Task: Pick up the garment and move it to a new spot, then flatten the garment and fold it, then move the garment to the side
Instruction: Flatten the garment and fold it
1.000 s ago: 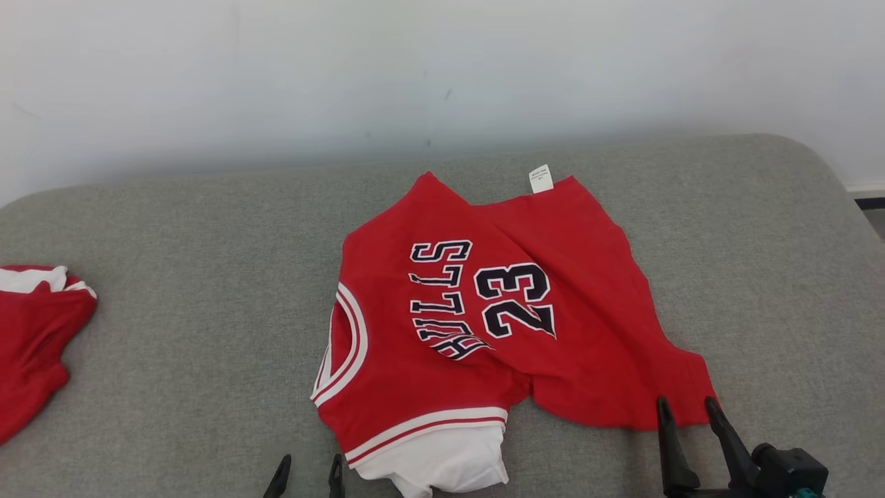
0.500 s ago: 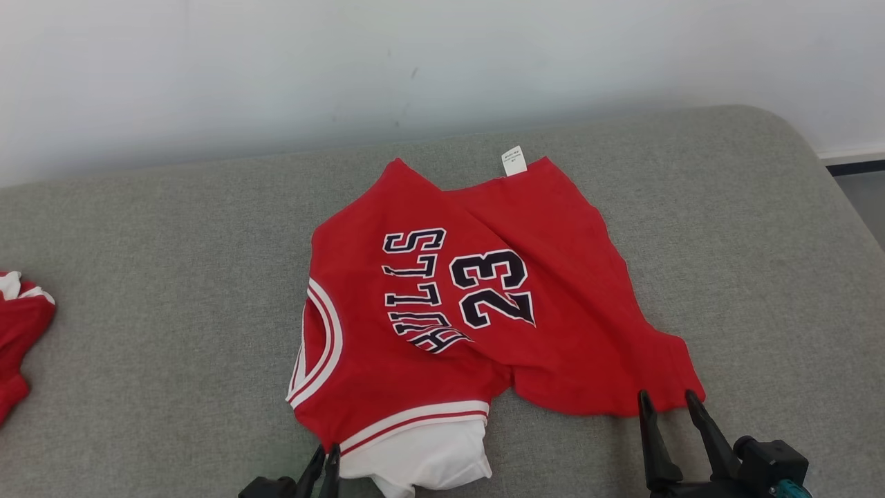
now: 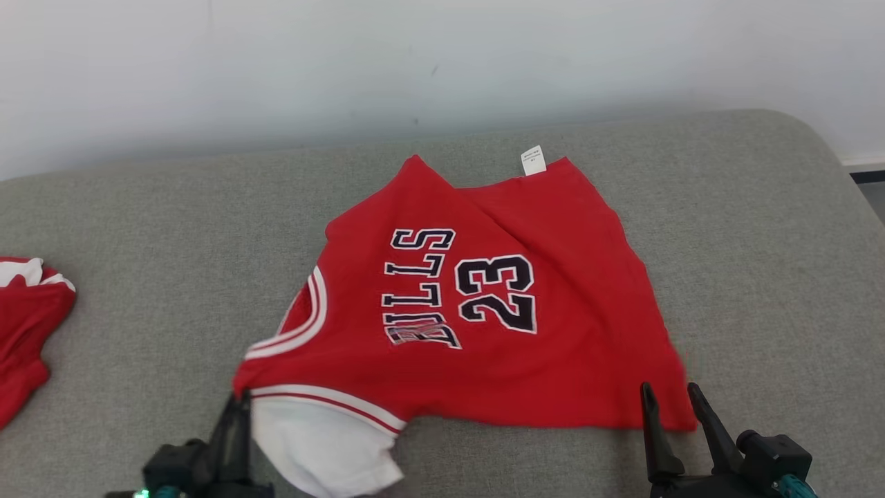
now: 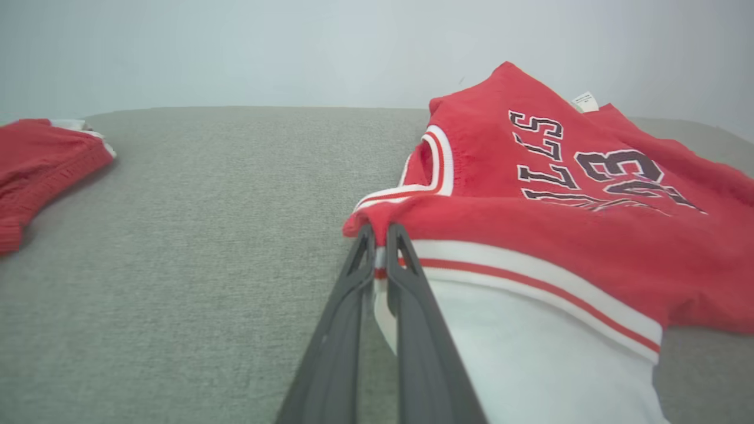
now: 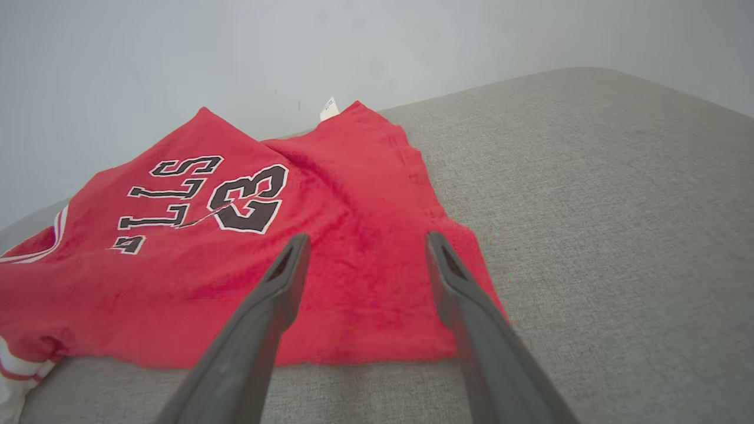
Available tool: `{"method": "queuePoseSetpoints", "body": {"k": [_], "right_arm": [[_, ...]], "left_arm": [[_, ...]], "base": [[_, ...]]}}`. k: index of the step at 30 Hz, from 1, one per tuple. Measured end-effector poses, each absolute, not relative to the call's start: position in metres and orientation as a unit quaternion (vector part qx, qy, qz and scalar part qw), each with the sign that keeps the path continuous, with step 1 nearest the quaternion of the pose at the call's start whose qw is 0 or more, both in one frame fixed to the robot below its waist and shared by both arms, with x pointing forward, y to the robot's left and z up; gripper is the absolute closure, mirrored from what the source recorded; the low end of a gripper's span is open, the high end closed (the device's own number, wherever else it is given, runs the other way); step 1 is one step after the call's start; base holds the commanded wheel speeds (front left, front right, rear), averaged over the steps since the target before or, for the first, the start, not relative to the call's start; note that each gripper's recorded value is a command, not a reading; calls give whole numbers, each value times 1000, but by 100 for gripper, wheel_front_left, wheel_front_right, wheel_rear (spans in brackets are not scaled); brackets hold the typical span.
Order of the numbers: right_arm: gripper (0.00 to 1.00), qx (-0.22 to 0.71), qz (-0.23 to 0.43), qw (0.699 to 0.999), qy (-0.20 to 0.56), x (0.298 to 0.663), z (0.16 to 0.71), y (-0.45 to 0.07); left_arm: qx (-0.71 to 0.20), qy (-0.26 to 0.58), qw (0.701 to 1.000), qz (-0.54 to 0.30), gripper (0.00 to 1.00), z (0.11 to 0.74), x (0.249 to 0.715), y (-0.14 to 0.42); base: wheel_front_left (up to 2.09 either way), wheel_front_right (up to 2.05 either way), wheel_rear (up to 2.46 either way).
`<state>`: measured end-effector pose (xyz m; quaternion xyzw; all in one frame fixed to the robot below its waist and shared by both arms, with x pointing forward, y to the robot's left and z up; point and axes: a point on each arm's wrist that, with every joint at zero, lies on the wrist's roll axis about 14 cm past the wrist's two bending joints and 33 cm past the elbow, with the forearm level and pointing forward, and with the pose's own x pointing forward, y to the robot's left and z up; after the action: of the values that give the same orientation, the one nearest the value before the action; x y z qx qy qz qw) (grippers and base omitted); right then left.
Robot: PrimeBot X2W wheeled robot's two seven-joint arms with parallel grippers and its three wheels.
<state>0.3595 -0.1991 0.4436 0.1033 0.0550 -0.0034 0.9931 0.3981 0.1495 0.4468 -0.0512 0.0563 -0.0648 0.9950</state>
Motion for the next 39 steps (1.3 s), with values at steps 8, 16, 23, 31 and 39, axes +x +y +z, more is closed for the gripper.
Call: {"method": "queuePoseSetpoints", "body": {"k": [8, 16, 23, 31, 39], "right_arm": [[0, 104, -3, 993, 53, 358, 445, -199], [0, 104, -8, 993, 54, 351, 445, -203], [0, 103, -17, 992, 66, 338, 437, -208], [0, 104, -18, 990, 93, 328, 420, -207], [0, 88, -13, 990, 113, 327, 410, -208]], "left_arm": [[-33, 28, 998, -49, 100, 464, 403, 169], [-33, 49, 997, -54, 0, 452, 396, 165], [-48, 65, 996, -29, 0, 440, 370, 175], [-80, 118, 989, -45, 0, 409, 338, 155], [-117, 153, 980, -54, 0, 391, 330, 135]], "base": [[0, 0, 0], [0, 0, 0], [0, 0, 0], [0, 0, 0], [0, 0, 0]]}}
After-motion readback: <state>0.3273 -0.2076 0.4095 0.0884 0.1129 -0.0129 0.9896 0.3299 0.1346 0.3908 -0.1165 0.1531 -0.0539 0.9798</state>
